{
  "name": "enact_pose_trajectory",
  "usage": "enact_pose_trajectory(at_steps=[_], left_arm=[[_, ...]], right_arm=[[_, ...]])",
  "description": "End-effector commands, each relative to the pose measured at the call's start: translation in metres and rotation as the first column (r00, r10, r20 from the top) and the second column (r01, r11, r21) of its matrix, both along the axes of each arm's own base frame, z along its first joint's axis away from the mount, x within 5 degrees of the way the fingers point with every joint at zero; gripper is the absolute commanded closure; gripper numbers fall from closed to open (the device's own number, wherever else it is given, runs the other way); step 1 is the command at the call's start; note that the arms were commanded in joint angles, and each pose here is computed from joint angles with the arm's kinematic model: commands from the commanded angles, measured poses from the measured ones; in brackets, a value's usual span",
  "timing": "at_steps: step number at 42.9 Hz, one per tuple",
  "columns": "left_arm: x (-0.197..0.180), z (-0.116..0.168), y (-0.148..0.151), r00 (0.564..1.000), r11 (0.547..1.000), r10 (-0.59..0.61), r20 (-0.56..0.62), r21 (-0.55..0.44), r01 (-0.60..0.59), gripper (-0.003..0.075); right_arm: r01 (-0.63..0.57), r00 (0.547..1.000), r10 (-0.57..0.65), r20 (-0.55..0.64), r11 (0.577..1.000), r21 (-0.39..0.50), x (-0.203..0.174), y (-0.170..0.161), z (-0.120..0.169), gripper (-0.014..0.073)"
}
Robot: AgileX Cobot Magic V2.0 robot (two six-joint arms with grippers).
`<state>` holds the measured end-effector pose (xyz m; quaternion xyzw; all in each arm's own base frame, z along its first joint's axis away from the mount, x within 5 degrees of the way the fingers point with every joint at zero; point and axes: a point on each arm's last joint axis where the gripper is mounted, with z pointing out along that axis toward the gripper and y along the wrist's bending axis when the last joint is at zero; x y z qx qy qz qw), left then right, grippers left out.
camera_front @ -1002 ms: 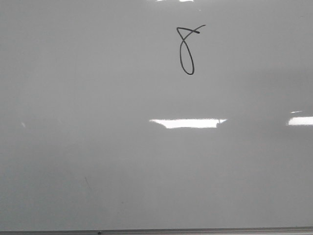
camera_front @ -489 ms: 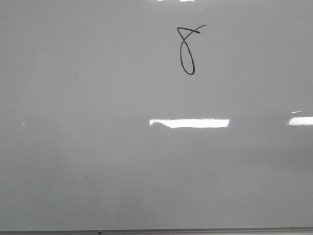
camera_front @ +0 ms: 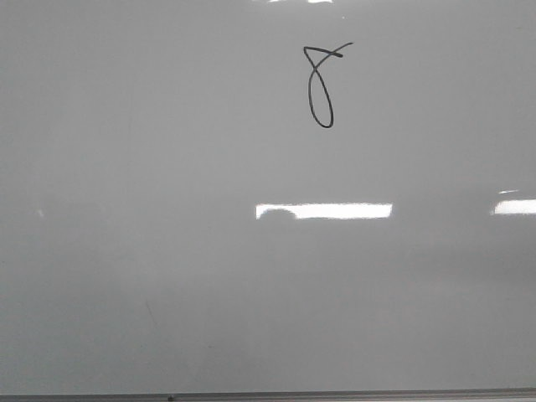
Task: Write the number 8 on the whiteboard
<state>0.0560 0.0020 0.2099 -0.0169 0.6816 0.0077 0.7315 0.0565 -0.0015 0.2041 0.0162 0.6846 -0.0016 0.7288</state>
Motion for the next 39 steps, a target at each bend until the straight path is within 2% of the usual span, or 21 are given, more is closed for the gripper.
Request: enact_pose_trajectory(at_steps=[1,13,39], left_arm=[[-0.0012,0.003,-0.0002,0.997,1.0,-0.005,0.08,-0.006,0.005,0.0741],[-0.0012,0.003,-0.0002,0.997,1.0,-0.005,0.08,-0.006,0.005,0.0741],[-0.0012,0.003,-0.0002,0.997,1.0,-0.005,0.08,-0.006,0.005,0.0741]], right_arm=[[-0.001,0.993,-0.002,0.116,1.0,0.025,-0.0026,-0.0001,0.0102,0.0664],[-0.007,0.988,0.003,0.151,1.0,0.026,-0.0033,0.0001,0.0133,0.0664],[-0.02,0.99,0.016,0.142,0.999,0.026,-0.0031,0.0008,0.0125,0.0664]])
